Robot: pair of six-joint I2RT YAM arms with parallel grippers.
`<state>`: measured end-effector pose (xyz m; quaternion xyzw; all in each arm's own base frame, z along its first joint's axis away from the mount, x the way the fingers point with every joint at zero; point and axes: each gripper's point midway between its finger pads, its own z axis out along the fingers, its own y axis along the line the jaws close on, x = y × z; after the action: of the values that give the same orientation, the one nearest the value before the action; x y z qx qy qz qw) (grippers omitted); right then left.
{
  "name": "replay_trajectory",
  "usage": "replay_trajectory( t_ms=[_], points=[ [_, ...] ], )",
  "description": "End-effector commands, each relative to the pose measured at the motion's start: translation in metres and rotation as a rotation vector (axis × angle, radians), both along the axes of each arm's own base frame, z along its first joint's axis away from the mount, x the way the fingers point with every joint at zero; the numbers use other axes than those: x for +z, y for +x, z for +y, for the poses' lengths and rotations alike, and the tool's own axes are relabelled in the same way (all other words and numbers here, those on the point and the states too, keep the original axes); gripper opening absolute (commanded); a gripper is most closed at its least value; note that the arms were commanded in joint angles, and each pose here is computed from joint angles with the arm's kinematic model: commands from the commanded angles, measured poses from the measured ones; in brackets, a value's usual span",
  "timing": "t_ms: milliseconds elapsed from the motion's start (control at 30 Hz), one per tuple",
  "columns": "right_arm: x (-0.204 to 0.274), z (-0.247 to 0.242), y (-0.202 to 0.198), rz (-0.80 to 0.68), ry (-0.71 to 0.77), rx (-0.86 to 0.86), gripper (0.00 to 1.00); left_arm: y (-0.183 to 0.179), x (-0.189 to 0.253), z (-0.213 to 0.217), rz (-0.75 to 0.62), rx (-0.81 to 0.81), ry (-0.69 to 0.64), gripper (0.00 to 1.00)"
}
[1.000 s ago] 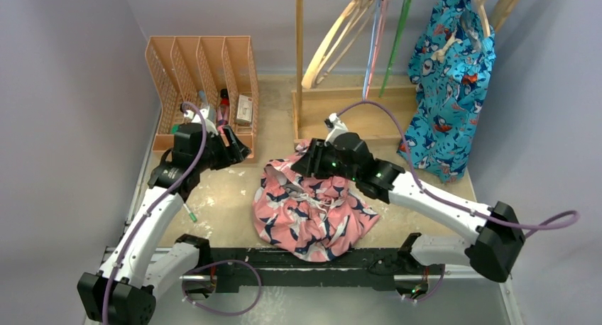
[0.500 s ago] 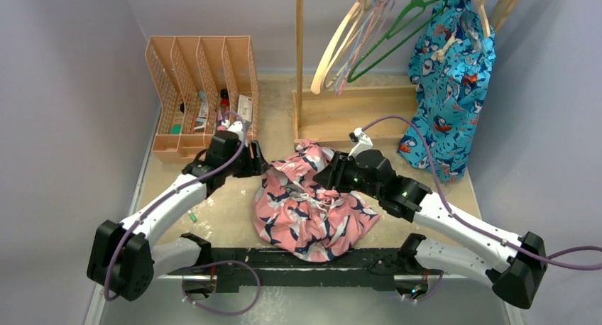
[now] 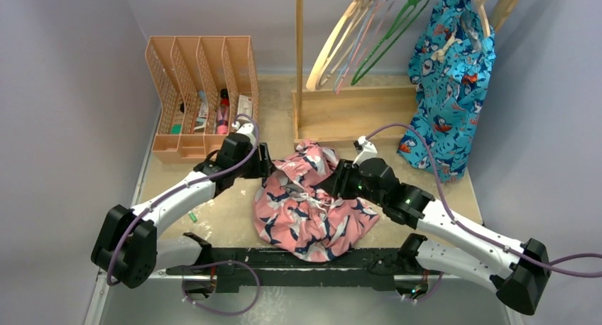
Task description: Place the shorts on the hanger
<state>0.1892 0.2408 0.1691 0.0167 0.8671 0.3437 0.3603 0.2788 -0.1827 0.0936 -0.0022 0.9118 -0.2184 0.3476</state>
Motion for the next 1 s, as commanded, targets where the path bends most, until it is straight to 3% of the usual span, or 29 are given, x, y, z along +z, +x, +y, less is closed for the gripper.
replay_trajectory(
  t_ms=[0, 100, 267, 433, 667, 833, 900, 967],
  points=[
    [0.006, 0.015, 0.002, -0.082, 0.032, 0.082, 0.49, 0.019, 0.02, 0.001, -0.097, 0.042, 0.001, 0.56],
    [-0.007, 0.025, 0.005, -0.116, -0.025, 0.154, 0.49, 0.027, 0.035, 0.002, -0.143, 0.065, -0.006, 0.5],
    [-0.032, 0.046, 0.008, -0.14, -0.169, 0.263, 0.53, 0.034, 0.059, 0.005, -0.205, 0.082, -0.006, 0.13],
    [-0.045, 0.051, 0.009, -0.132, -0.237, 0.305, 0.56, 0.032, 0.064, 0.014, -0.222, 0.101, 0.025, 0.0],
    [-0.06, 0.055, -0.002, -0.096, -0.23, 0.359, 0.56, 0.03, 0.073, 0.022, -0.231, 0.121, 0.049, 0.0],
    [-0.089, 0.051, 0.01, -0.075, -0.311, 0.314, 0.53, 0.03, 0.085, 0.019, -0.244, 0.12, 0.019, 0.0],
    [-0.087, 0.052, 0.016, -0.067, -0.337, 0.298, 0.43, 0.029, 0.091, 0.019, -0.246, 0.122, 0.015, 0.0],
    [-0.073, 0.05, 0.023, -0.074, -0.355, 0.262, 0.24, 0.029, 0.099, 0.021, -0.254, 0.126, 0.016, 0.0]
  ],
)
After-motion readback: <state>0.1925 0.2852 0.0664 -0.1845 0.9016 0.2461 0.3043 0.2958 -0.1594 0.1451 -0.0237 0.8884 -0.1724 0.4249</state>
